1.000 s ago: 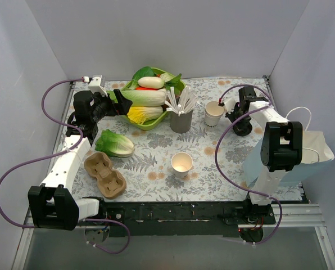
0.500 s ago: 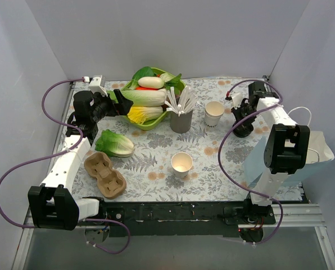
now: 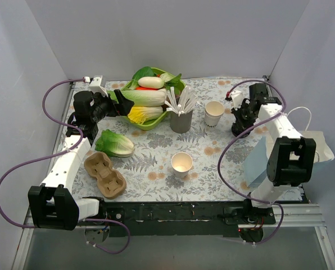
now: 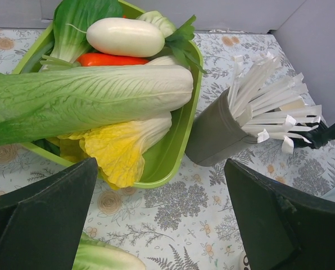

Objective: Pack the takeout coffee

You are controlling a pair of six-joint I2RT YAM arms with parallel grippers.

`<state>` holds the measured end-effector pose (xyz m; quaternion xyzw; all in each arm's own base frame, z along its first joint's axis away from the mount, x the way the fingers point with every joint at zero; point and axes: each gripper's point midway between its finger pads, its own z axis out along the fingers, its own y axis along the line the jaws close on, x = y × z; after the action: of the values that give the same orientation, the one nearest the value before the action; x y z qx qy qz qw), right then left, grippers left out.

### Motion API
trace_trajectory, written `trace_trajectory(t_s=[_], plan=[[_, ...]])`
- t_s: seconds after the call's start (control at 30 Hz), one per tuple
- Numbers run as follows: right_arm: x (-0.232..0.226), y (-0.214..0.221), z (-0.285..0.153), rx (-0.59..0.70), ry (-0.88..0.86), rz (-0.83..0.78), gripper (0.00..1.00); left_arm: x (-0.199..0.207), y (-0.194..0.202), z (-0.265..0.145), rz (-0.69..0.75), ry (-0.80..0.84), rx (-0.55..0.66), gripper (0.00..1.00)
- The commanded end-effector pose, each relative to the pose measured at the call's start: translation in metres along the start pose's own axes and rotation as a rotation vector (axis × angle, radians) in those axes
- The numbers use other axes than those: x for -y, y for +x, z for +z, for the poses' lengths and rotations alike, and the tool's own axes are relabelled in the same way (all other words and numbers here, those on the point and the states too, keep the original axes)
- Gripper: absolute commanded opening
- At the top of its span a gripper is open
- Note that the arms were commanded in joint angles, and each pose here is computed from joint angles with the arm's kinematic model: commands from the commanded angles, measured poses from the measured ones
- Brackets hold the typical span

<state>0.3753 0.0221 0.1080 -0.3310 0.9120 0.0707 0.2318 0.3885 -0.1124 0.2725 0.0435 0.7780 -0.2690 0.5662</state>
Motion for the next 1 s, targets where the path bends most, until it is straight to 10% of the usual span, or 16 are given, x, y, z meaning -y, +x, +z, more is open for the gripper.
trace_trajectory(t_s=[0.0, 0.7, 0.97], plan=[[0.008, -0.018, -0.021, 0.068, 0.267, -0.149, 0.01, 0.007, -0.003, -0.003, 0.002, 0.025, 0.018, 0.98], [-0.01, 0.01, -0.002, -0.044, 0.242, -0.133, 0.01, 0.006, 0.0, -0.001, -0.006, 0.031, 0.012, 0.98], [-0.008, -0.012, 0.001, -0.022, 0.206, -0.055, 0.18, 0.006, 0.001, -0.002, -0.006, 0.029, 0.011, 0.98]])
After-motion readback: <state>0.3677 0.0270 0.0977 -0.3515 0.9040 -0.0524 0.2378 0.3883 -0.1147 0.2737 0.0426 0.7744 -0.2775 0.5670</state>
